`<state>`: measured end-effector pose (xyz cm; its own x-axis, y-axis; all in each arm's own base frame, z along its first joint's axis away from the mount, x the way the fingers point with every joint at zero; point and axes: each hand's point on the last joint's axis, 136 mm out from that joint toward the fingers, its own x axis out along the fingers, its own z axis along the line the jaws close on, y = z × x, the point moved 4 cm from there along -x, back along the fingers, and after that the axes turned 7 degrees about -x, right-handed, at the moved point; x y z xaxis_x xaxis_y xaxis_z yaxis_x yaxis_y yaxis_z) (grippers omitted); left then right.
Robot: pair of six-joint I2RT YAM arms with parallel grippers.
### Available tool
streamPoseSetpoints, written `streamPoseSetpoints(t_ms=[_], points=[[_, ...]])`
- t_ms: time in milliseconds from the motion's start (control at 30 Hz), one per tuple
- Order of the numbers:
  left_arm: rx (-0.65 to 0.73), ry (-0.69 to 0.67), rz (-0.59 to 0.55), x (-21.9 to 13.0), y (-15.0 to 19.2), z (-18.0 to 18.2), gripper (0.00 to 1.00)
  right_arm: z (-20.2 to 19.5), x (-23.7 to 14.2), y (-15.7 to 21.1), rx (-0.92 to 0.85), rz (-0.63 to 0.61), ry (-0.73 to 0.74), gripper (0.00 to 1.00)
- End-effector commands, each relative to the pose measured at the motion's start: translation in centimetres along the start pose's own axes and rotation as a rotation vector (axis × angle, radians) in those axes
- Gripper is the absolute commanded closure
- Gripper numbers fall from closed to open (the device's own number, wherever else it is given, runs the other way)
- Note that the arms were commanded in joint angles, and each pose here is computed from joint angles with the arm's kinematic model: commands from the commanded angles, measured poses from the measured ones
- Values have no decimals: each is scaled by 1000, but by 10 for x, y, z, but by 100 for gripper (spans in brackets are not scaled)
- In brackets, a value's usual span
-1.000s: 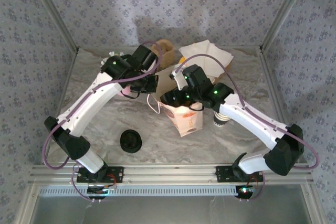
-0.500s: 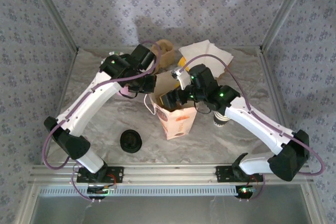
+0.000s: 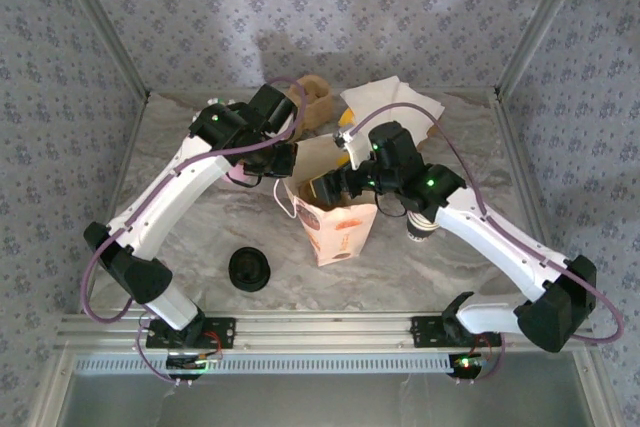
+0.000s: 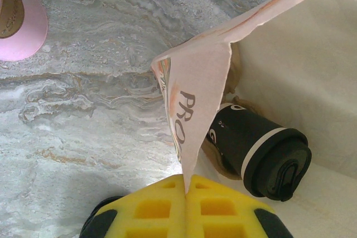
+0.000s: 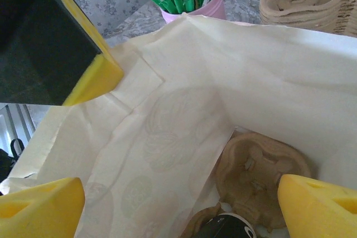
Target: Pack the takeout coffee
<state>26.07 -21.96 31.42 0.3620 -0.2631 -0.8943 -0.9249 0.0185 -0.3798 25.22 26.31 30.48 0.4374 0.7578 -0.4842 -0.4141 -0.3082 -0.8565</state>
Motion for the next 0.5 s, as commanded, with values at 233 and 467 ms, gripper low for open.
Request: streamPoseSetpoints(t_ms=[233,467], points=[[6,-11,-14,-5,-3,3,89,12,-24,-44,9,-106,-35,9],[3,-5,-28,-10,-6,2,73,16,-33,-56,11,-123,-36,9]])
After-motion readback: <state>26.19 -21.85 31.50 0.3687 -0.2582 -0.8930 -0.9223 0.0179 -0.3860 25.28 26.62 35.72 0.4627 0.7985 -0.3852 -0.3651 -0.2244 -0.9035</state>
